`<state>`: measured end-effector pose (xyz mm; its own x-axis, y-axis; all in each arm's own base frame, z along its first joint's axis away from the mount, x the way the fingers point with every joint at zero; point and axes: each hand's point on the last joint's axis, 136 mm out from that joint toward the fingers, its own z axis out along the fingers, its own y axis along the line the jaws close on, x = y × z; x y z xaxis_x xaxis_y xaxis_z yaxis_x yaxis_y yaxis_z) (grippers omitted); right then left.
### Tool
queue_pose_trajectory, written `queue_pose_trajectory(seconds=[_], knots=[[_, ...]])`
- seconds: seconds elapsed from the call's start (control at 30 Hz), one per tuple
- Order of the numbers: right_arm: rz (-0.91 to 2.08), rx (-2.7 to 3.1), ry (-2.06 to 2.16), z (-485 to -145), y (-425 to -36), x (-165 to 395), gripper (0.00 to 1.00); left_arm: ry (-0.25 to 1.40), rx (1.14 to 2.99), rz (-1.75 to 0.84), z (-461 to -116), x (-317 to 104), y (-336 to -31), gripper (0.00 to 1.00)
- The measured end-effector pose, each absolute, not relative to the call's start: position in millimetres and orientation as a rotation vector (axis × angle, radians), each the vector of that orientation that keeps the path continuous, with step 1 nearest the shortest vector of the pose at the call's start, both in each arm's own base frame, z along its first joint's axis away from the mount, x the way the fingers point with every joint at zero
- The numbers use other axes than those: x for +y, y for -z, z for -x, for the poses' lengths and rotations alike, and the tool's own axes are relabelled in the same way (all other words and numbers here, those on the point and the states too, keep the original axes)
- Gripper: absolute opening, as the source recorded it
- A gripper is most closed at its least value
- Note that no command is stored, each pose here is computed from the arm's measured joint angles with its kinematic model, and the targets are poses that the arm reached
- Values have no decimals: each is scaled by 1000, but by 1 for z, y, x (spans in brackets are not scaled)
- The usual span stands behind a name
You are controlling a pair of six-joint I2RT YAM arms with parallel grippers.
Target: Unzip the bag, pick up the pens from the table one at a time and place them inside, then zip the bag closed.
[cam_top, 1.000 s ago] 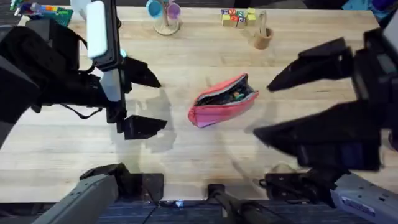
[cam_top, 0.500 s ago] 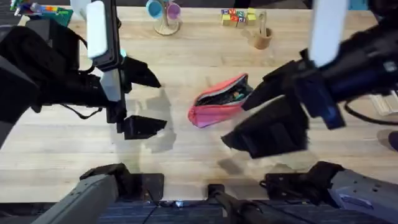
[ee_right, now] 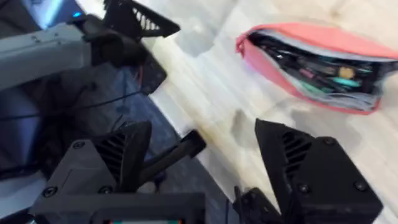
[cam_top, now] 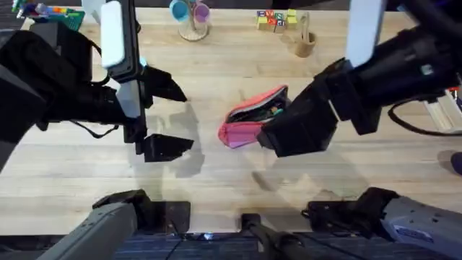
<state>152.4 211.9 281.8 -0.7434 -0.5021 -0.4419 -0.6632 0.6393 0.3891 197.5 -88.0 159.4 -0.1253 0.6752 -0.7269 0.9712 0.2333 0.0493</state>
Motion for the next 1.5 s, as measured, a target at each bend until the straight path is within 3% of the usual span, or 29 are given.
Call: queue_pose_trajectory(seconds=[0.27, 1.0, 1.5], knots=[[905, 2483, -697, -151, -287, 221, 996, 596, 1872, -1512, -197, -88, -159, 995], [836, 2628, -660, -137, -229, 248, 996, 595, 1871, -1512, -198, -88, -159, 995], [585, 2792, -579, -157, -196, 263, 995, 595, 1871, -1512, -197, -88, -159, 994]])
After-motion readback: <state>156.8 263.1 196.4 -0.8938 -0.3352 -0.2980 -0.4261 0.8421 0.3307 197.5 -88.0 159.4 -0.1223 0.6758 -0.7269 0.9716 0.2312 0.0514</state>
